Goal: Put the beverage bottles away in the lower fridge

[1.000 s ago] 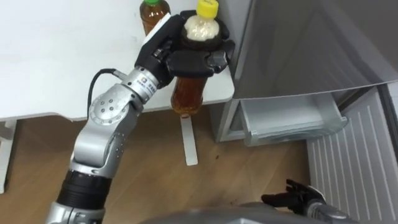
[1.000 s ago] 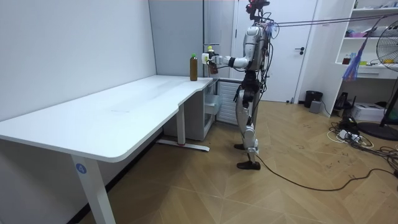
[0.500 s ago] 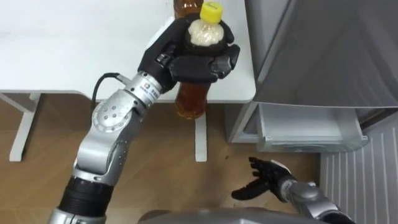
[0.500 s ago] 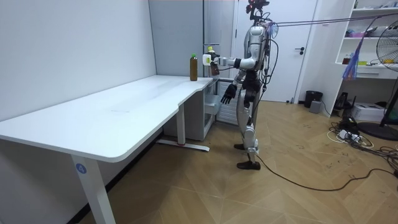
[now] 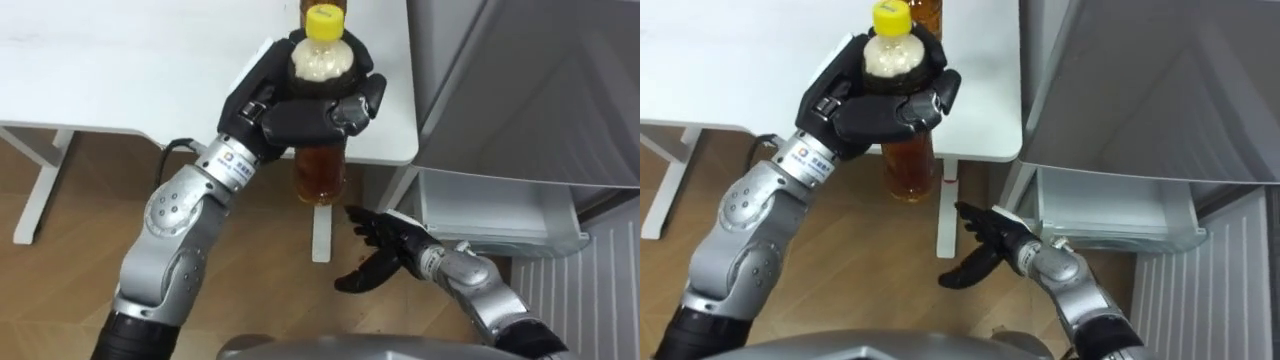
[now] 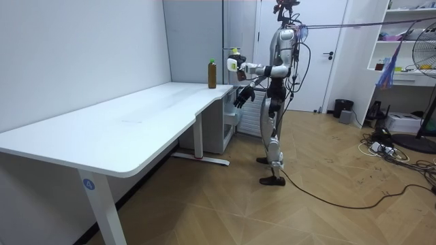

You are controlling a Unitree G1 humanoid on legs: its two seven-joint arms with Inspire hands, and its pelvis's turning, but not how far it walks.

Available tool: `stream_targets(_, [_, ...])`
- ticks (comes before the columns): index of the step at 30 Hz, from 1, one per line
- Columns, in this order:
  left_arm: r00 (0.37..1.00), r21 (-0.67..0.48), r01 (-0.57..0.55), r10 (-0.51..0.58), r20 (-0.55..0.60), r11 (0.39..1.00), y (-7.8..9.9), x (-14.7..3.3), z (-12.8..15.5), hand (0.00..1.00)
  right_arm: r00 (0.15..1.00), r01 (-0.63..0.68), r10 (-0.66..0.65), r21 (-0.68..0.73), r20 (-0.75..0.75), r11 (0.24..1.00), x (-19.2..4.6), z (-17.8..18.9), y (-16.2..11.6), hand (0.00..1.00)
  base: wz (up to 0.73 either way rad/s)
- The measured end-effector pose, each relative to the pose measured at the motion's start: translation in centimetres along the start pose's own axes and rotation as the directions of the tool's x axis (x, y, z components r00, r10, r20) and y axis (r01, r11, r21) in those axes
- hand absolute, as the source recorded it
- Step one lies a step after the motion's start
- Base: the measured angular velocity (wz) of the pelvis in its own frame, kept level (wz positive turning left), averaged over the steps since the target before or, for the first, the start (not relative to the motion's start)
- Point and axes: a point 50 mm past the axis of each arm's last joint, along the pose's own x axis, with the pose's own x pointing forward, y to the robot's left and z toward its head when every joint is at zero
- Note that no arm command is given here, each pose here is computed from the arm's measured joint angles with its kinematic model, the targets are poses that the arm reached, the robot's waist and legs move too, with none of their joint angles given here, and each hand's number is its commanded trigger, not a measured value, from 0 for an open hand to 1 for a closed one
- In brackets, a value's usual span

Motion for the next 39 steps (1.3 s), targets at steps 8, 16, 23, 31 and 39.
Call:
stream_targets(8, [0.998, -0.026, 0.032, -0.033, -0.047, 0.999, -0.2, -0.3, -1.2, 1.00, 0.990, -0.072, 0.072, -0.007, 0.121, 0.997, 0.1, 2.7, 0.5, 0.00, 0.04])
stream_targets(16, [0.994, -0.098, 0.027, -0.037, -0.102, 0.995, -0.2, -0.5, -3.0, 1.00, 0.972, -0.153, 0.143, 0.040, 0.185, 0.987, -0.1, 3.5, 0.8, 0.00, 0.00])
stream_targets(23, [0.991, -0.116, 0.016, -0.032, -0.130, 0.993, 0.1, -0.7, -3.7, 1.00, 0.957, -0.208, 0.184, 0.086, 0.223, 0.974, -0.2, 3.6, 1.0, 0.00, -0.02])
stream_targets(31, [0.991, -0.151, 0.031, -0.050, -0.124, 0.988, -0.2, -0.6, -4.0, 1.00, 0.949, -0.247, 0.213, 0.129, 0.232, 0.960, -0.4, 3.4, 0.9, 0.00, 0.00])
stream_targets(39, [0.992, -0.159, 0.031, -0.050, -0.115, 0.987, -0.2, -0.6, -3.9, 1.00, 0.942, -0.269, 0.209, 0.219, 0.261, 0.938, -0.6, 2.9, 1.2, 0.00, 0.00])
